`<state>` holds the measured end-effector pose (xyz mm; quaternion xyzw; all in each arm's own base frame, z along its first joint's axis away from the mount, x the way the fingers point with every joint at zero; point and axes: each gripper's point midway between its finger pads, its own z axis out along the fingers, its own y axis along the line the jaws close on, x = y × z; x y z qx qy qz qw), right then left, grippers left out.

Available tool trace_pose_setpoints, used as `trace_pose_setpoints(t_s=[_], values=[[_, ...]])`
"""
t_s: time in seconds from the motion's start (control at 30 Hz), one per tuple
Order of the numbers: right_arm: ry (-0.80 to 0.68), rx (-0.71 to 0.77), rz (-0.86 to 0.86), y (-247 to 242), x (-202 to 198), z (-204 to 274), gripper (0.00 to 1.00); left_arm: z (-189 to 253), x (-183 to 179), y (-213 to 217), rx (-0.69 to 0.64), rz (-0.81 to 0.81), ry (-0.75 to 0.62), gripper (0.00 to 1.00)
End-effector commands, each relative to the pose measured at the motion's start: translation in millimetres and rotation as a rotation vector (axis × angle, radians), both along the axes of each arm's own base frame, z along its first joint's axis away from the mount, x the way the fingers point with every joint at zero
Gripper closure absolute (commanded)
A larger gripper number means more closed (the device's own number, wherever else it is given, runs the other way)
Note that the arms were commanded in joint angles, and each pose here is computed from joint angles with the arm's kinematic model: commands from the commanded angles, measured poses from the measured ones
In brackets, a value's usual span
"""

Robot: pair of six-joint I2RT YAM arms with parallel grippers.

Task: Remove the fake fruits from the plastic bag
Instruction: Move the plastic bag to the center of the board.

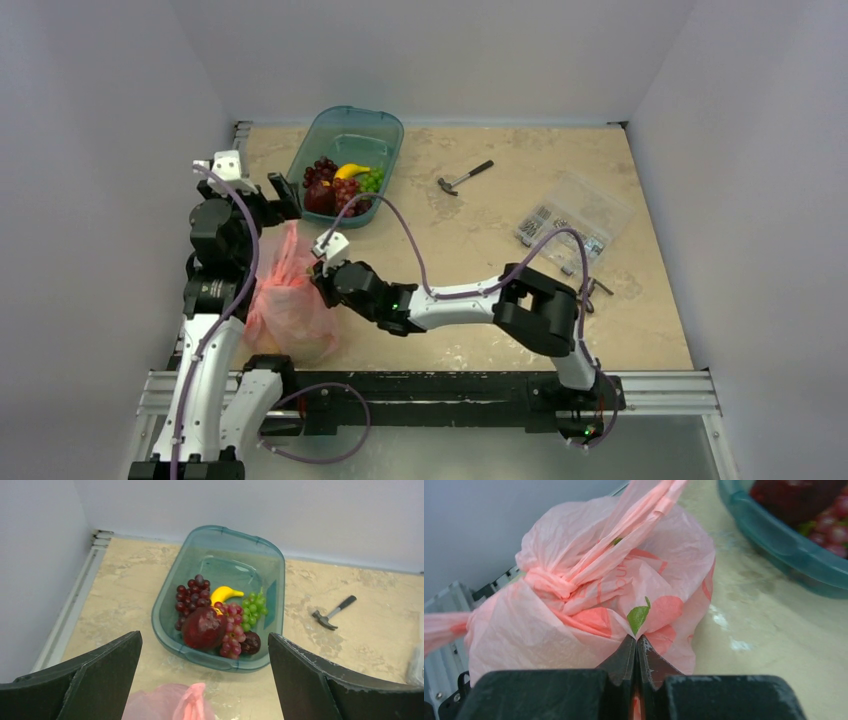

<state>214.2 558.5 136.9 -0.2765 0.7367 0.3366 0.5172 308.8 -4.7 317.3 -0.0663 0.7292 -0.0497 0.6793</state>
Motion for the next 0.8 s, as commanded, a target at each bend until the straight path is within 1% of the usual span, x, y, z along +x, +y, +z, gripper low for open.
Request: trace_pose_setpoints(t_s=[0.0, 0.1, 0.27, 0.33, 0.43, 0.53, 0.6, 0.67, 0.77], values=[[-0.025, 0.163, -0.204, -40, 22, 48, 1.0, 6, 9, -26, -0.057, -0.137, 0.006, 0.03], [-0.006, 0.166, -0.249, -70, 22, 43, 1.0, -6, 19, -47, -0.106, -0.247, 0.066, 0.05], [0.005, 0.084, -0.323, -128, 29, 27, 1.0, -27, 31, -80, -0.175, -0.407, 0.203, 0.09], [0.039, 0.057, -0.308, -150, 33, 19, 1.0, -40, 33, -88, -0.207, -0.434, 0.283, 0.1], [0.082, 0.011, -0.233, -178, 34, -1, 1.0, -56, 36, -96, -0.227, -0.449, 0.374, 0.11], [0.094, 0.002, -0.176, -195, 33, -2, 1.0, -69, 34, -112, -0.236, -0.497, 0.442, 0.11], [0.104, 0.007, -0.183, -206, 37, 1, 0.98, -79, 32, -128, -0.237, -0.547, 0.501, 0.12], [0.11, -0.001, -0.206, -215, 44, 4, 0.94, -93, 25, -145, -0.207, -0.596, 0.582, 0.15], [0.091, -0.039, -0.234, -223, 51, 12, 0.85, -123, 17, -158, -0.156, -0.613, 0.754, 0.27]])
